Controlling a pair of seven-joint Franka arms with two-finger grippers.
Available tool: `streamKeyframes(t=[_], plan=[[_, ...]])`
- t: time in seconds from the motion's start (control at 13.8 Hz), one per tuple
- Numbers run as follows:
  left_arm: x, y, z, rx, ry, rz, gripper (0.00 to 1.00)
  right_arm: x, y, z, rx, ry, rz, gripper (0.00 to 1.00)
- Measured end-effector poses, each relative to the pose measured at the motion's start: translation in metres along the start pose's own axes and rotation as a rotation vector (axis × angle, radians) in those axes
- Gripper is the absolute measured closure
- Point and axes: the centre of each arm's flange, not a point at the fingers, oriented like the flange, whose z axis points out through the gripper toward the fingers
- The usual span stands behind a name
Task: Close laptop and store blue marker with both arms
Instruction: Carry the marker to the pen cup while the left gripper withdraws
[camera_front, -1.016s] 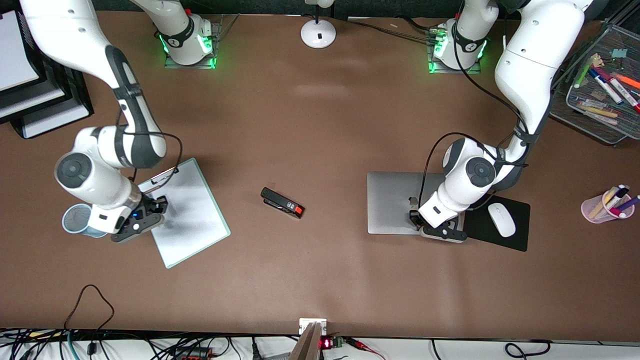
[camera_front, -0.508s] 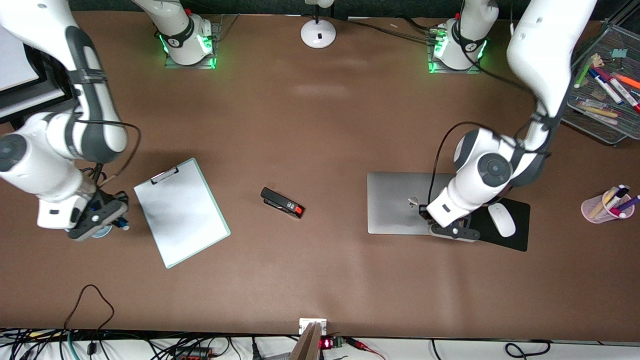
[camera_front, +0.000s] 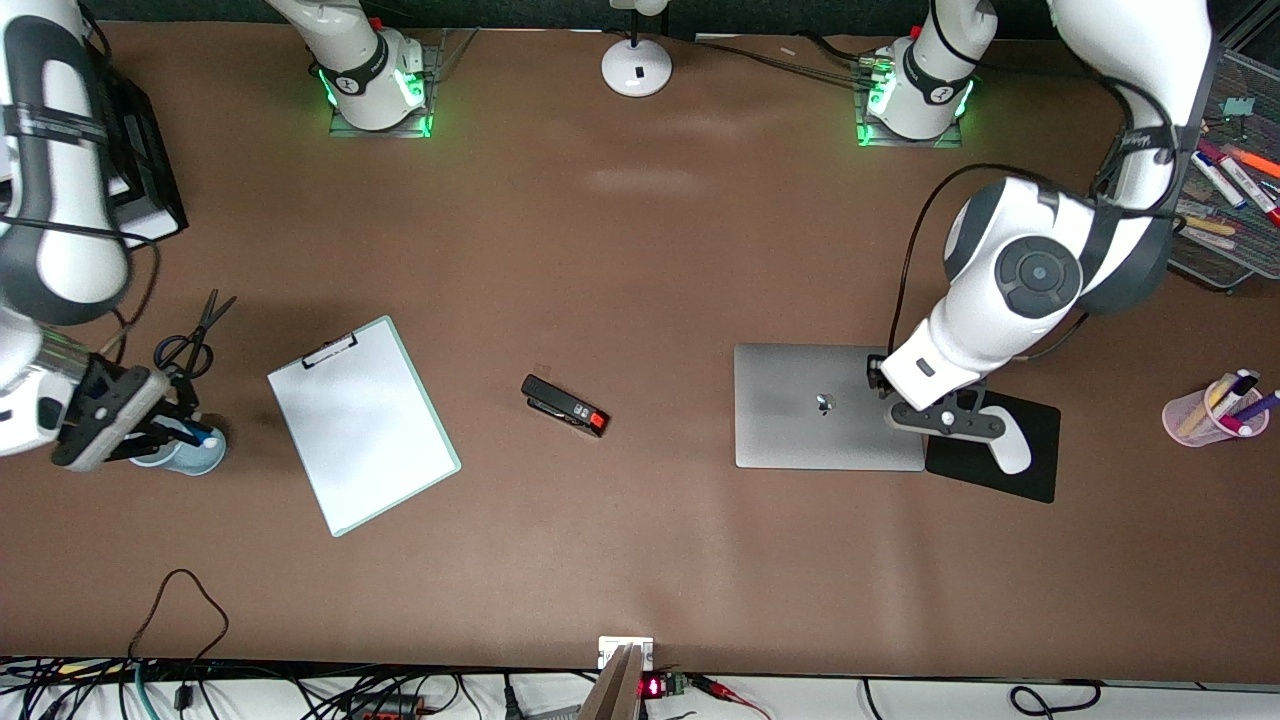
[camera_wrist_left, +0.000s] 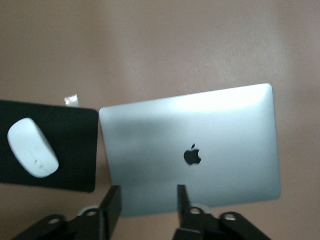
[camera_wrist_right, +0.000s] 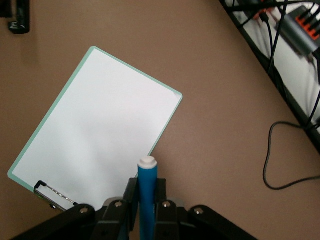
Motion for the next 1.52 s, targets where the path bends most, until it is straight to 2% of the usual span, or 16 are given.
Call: streamKeyframes(t=[0.29, 0.36, 0.51, 0.58, 0.87, 1.02, 1.23, 1.52], plan=[[-0.024, 0.005, -0.043, 0.038, -0.061, 0.012, 0.05, -0.034, 0.013, -0.007, 0.015, 0.172, -0.118, 0.82], [-0.033, 0.005, -0.057, 0.051, -0.078, 0.012, 0.0, -0.045, 0.015, -0.008, 0.028, 0.209, -0.126, 0.82], [-0.059, 0.002, -0.1, 0.064, -0.11, 0.013, 0.0, -0.066, 0.025, -0.018, 0.065, 0.28, -0.134, 0.82], [-0.065, -0.004, -0.109, 0.036, -0.131, 0.014, 0.0, -0.068, 0.028, -0.02, 0.088, 0.318, -0.146, 0.82], [-0.085, -0.037, -0.14, 0.018, -0.159, 0.013, 0.0, -0.098, 0.04, -0.024, 0.139, 0.406, -0.212, 0.82], [-0.089, -0.05, -0.149, 0.018, -0.154, 0.025, 0.0, -0.113, 0.043, -0.02, 0.139, 0.466, -0.241, 0.82], [-0.094, -0.07, -0.161, 0.004, -0.138, 0.03, 0.0, -0.136, 0.051, -0.014, 0.126, 0.511, -0.248, 0.82], [-0.105, -0.141, -0.176, -0.016, -0.111, -0.073, 0.0, -0.154, 0.067, -0.006, 0.104, 0.583, -0.24, 0.82]])
